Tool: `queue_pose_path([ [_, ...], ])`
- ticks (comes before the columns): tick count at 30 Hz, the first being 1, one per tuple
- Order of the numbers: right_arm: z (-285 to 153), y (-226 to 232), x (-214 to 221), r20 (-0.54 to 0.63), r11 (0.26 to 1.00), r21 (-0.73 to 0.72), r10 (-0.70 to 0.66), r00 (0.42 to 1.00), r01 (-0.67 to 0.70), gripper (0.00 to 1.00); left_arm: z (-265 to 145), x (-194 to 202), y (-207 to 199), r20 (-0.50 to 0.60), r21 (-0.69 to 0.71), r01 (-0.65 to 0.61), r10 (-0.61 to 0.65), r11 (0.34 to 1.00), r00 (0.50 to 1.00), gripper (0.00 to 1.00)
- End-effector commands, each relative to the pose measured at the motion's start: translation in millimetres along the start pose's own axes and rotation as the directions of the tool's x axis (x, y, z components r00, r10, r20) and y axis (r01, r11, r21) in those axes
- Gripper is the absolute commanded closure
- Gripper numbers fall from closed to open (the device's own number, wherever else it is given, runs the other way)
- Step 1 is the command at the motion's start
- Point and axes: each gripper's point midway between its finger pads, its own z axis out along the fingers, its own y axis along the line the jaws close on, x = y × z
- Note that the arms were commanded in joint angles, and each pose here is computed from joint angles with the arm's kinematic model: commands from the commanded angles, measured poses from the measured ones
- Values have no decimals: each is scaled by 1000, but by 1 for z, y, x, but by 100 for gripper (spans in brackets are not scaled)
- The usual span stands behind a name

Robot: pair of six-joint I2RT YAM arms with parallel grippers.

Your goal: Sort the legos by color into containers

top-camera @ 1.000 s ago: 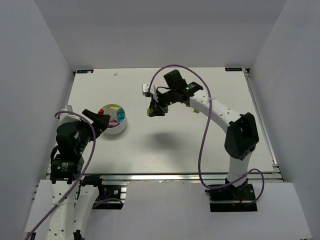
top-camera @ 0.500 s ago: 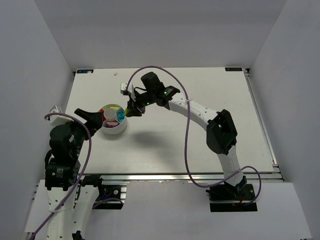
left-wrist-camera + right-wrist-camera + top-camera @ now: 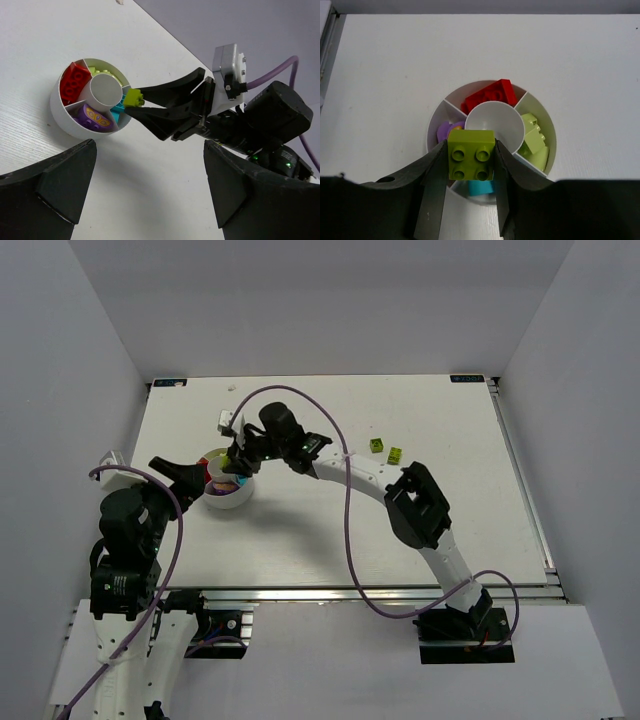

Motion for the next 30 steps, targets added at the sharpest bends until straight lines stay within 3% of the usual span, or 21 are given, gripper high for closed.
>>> queue_pose_path([
  [1,11,-16,-47,144,993,96,-79,986,66,100,-1,-3,-1,12,2,1,-1,1000,1000,4],
  [14,37,-34,-36,162,983,171,-97,982,69,83,3,1,0,-4,0,5,-5,1000,1000,4],
  [21,38,-32,-24,140,983,164,-100,985,76,53,5,3,1,-10,-3,6,-6,1000,1000,4],
  [27,34,-30,-25,137,983,164,-104,985,81,41,7,3,0,-13,0,5,-5,1000,1000,4],
  [30,29,-27,-30,144,984,159,-109,984,86,40,7,3,-2,-12,9,8,-8,1000,1000,4],
])
